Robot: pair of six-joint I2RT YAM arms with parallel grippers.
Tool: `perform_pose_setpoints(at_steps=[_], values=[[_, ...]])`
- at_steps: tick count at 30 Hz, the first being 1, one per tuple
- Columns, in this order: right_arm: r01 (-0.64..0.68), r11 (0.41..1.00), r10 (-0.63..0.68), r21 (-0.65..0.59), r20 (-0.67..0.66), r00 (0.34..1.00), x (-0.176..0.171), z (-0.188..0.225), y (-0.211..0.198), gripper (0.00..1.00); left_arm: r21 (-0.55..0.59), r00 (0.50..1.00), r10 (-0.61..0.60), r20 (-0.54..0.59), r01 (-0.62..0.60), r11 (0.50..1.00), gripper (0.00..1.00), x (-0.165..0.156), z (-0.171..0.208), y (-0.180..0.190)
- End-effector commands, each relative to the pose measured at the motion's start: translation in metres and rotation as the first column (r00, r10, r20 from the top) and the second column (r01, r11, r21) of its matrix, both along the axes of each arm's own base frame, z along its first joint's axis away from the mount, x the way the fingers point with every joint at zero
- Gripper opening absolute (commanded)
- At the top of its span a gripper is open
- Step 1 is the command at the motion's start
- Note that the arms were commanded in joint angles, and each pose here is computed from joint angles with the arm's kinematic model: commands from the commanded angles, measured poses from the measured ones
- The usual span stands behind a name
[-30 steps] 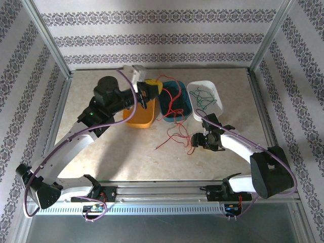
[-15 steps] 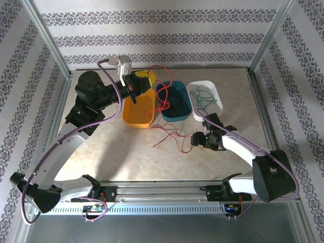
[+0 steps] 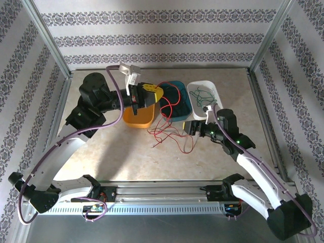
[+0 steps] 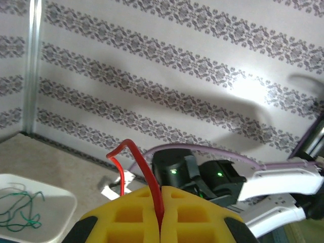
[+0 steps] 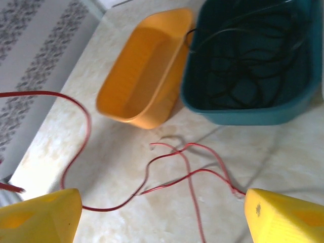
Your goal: Untangle the cables
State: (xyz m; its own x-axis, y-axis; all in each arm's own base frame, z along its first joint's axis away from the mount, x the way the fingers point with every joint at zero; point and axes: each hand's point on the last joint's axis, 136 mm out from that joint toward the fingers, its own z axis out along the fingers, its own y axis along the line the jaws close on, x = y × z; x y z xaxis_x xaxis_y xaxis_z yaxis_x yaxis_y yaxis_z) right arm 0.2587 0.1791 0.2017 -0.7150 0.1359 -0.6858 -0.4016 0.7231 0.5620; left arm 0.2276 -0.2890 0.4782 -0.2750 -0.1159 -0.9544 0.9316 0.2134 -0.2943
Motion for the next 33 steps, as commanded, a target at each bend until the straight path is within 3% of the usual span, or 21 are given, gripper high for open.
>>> perform_pose_setpoints(at_steps=[1,8,15,23,29,33], values=[[-0.146,0.988,0.146,0.04,-0.001,0.989,-0.009,0.009,0.03,0.84,0.016,0.997,-0.074,0.02,0.074,0.997,0.0,-0.014,-0.002,-0.011],[-0.311,0.95,0.311,0.009,-0.052,0.949,-0.016,-0.013,0.071,0.84,0.001,0.991,-0.121,0.059,0.122,0.993,0.0,-0.029,0.008,-0.02],[-0.425,0.903,0.429,0.065,-0.077,0.9,-0.011,-0.018,0.1,0.84,-0.013,0.977,-0.188,0.099,0.19,0.982,0.0,-0.045,0.02,-0.031],[-0.297,0.953,0.286,-0.054,-0.154,0.946,0.005,-0.055,0.078,0.83,-0.059,0.974,-0.175,0.145,0.185,0.981,0.0,-0.053,0.033,-0.025],[-0.333,0.922,0.254,-0.198,-0.339,0.906,-0.006,-0.11,0.071,0.82,-0.063,0.985,-0.088,0.146,0.098,0.993,0.0,-0.041,0.028,-0.022],[-0.351,0.894,0.223,-0.278,-0.404,0.887,-0.007,-0.135,0.071,0.81,-0.002,0.994,-0.014,0.11,0.014,1.0,0.0,-0.025,0.002,-0.021]])
